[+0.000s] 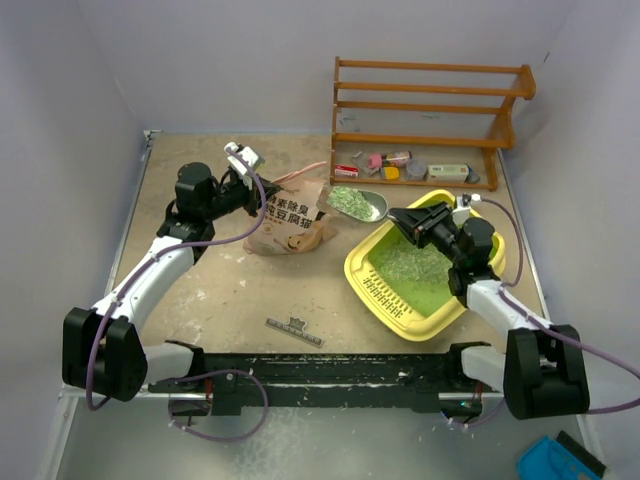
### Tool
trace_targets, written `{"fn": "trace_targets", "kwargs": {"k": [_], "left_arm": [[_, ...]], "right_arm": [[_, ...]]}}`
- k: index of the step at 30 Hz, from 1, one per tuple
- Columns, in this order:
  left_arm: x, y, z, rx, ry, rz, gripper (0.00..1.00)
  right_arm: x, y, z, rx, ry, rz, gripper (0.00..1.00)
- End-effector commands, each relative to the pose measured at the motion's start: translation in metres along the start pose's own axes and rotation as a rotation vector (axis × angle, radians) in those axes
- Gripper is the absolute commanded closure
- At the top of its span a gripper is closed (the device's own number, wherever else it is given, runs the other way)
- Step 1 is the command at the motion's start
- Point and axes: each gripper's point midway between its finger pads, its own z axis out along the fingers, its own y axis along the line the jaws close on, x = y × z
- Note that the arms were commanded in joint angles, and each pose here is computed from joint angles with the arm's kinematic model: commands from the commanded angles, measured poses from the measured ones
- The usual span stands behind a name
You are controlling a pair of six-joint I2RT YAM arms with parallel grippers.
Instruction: Fill the litter box with clean litter
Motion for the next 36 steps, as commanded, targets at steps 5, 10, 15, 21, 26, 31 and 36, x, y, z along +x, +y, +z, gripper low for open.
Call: {"fn": "trace_targets", "kwargs": {"k": [5,10,15,21,26,31,36], "left_arm": [[-0.047,0.0,0.0,0.005,-0.122,0.082,1.0],[-0.047,0.0,0.0,0.005,-0.12,0.081,1.0],[-0.047,0.0,0.0,0.005,-0.12,0.081,1.0],[-0.046,0.0,0.0,0.004,-0.119,0.079,1.0],[-0.046,0.0,0.0,0.006,-0.119,0.079,1.0],[-0.047,0.0,0.0,0.007,-0.12,0.077,1.0],[-0.046,-0.001,0.001,0.011,-0.12,0.075,1.0]], "right_arm": [[-0.009,0.051,-0.021,-0.161,-0.067,-0.07,1.0],[-0.012,0.05,-0.033,-0.157,-0.111,-0.067,1.0],[-0.013,0.044,-0.048,-0.15,-0.164,-0.037,1.0],[-0.013,0.044,-0.071,-0.16,-0.245,-0.022,1.0],[-0.016,0.048,-0.093,-0.156,-0.332,-0.037,1.0],[-0.021,0.047,-0.117,-0.099,-0.437,-0.062,1.0],[-0.027,0.046,-0.146,-0.033,-0.549,-0.081,1.0]]}}
